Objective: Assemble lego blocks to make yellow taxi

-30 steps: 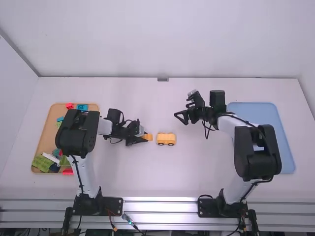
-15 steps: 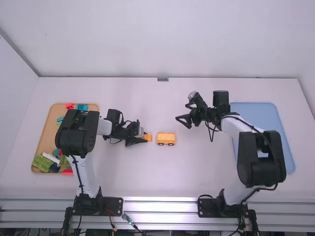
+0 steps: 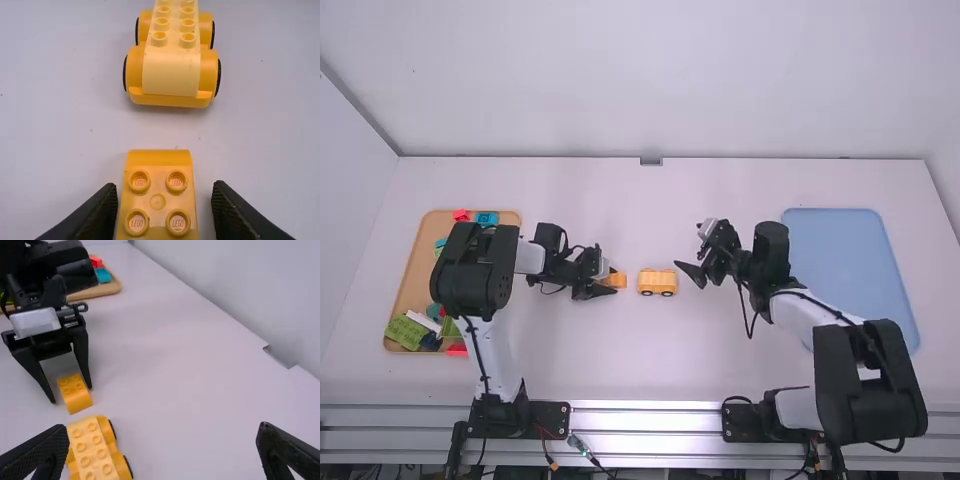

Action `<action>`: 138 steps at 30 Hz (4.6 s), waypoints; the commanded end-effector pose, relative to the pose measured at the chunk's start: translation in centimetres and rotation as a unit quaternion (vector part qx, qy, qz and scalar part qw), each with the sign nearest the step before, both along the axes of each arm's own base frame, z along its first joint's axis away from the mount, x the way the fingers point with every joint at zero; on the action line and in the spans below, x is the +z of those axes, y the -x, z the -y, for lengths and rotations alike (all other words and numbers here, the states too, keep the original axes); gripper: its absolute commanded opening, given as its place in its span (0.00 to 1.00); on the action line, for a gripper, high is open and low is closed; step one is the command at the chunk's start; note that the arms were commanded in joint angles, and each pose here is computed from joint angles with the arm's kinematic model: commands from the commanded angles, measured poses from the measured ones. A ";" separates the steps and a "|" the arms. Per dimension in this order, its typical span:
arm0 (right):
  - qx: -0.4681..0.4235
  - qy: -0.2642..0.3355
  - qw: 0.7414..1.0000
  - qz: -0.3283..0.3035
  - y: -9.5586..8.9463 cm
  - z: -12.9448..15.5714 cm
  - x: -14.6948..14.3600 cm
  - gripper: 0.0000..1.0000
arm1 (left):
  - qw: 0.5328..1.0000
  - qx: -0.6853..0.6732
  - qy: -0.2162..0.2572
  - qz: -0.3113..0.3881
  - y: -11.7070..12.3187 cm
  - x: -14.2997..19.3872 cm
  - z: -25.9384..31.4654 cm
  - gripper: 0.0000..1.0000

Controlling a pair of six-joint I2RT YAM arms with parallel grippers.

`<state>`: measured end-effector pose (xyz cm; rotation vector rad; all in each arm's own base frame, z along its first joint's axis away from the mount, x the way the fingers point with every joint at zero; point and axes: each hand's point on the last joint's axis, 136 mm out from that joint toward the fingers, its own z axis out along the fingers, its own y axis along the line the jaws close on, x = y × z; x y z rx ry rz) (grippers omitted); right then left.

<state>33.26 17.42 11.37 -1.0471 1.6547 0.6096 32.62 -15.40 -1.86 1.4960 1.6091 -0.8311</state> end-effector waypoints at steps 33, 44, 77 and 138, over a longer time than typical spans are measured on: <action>0.060 -0.017 0.998 -0.032 1.5 -1.2 -2.9 0.99 | 0.999 0.045 0.001 -0.002 0.1 -1.6 -1.8 0.25; 0.094 0.028 0.995 -0.030 3.0 -2.2 -5.1 0.99 | 0.998 0.057 0.035 -0.010 -1.1 1.1 -1.3 0.29; 0.236 -0.027 0.971 -0.011 1.8 -5.3 -12.8 0.99 | 0.998 0.024 0.051 0.021 1.0 7.1 3.5 0.28; 0.312 -0.194 0.927 -0.071 -1.9 -6.6 3.0 0.90 | 0.965 0.015 0.263 0.016 -1.6 20.8 6.5 0.16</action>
